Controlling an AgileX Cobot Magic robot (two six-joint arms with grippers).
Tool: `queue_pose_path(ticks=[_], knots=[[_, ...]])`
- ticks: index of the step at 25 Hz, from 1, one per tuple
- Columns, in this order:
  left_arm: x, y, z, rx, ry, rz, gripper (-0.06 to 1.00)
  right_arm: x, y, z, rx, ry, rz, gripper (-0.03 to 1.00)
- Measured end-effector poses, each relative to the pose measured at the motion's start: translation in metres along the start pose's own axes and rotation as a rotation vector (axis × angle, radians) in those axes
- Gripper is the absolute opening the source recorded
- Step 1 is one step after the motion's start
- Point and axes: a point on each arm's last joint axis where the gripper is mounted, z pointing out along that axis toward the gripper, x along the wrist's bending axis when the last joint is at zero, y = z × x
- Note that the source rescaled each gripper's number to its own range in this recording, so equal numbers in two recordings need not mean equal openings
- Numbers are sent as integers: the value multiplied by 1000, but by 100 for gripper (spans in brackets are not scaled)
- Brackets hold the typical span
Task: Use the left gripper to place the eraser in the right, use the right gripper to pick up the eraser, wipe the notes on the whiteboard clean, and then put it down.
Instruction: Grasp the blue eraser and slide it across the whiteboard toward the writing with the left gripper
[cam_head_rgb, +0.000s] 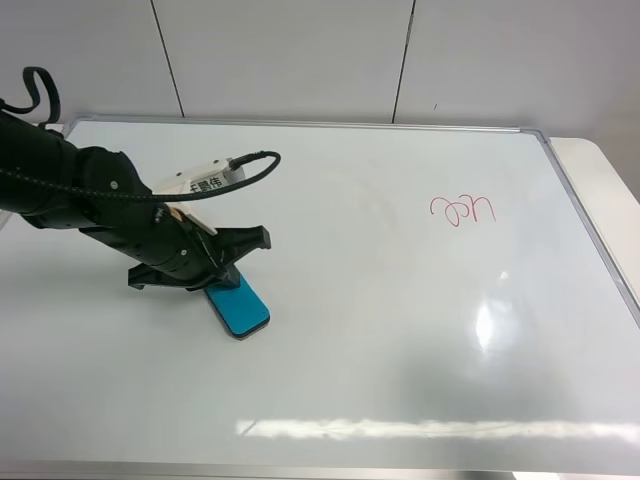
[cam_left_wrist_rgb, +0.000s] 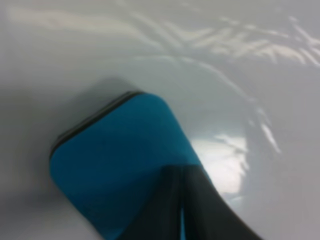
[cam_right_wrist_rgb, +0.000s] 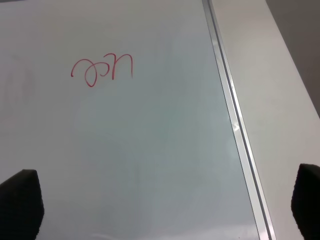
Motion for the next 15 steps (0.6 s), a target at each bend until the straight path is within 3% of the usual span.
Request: queue_pose_path(ticks=[5, 15], knots=[[-31, -6, 12, 34, -42, 46, 1, 0, 0, 0, 0, 0, 0, 100], [-105, -19, 50, 159, -143, 230, 1, 0, 0, 0, 0, 0, 0, 100]])
